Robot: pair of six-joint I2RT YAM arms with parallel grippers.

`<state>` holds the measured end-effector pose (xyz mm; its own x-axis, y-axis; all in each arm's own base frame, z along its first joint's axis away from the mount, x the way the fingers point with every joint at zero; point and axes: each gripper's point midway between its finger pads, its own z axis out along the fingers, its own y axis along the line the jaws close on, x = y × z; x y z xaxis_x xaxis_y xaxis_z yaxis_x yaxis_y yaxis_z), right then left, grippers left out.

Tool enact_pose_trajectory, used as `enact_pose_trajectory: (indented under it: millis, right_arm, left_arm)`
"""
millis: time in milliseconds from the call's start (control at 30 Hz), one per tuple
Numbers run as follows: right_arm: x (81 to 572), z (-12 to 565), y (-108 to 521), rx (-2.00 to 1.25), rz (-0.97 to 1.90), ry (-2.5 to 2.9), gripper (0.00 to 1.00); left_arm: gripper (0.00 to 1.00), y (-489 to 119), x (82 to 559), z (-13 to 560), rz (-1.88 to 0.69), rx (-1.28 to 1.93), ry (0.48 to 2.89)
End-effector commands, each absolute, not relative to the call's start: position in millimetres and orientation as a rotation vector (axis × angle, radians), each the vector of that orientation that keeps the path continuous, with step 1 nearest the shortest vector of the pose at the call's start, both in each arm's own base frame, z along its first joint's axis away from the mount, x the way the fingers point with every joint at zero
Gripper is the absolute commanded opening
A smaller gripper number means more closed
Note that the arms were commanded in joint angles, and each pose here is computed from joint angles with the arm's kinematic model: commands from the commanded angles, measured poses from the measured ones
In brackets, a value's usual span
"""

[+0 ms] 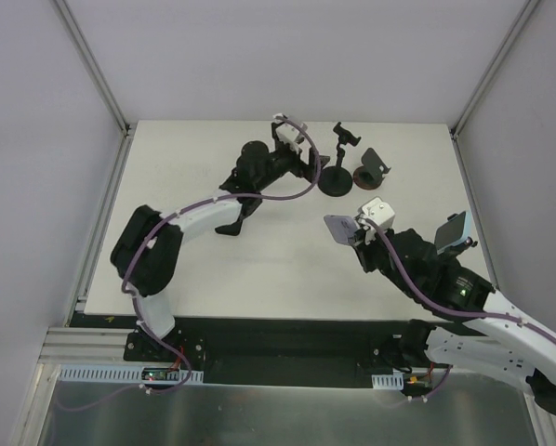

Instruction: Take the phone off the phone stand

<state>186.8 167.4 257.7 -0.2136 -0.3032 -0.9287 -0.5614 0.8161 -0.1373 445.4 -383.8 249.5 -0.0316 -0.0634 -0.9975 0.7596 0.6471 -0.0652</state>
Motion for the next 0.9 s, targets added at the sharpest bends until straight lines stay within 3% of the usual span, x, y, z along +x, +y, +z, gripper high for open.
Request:
enact_pose_trajectory:
  millis: [0,433,867]
  right_arm:
    - [190,278,178,-0.553,0.368,1.810,0.01]
    - [209,243,196,-0.322,0.547,2.055,0.01]
    - [223,231,224,0.007,0.850,2.160,0.01]
  left_arm:
    - [0.93,-345,414,310,-0.666,0.515,1.323]
    - [0.99,-278,291,247,-0.377,0.625,1.392]
    - [0.99,-318,220,194,-0.380,0.894,1.412]
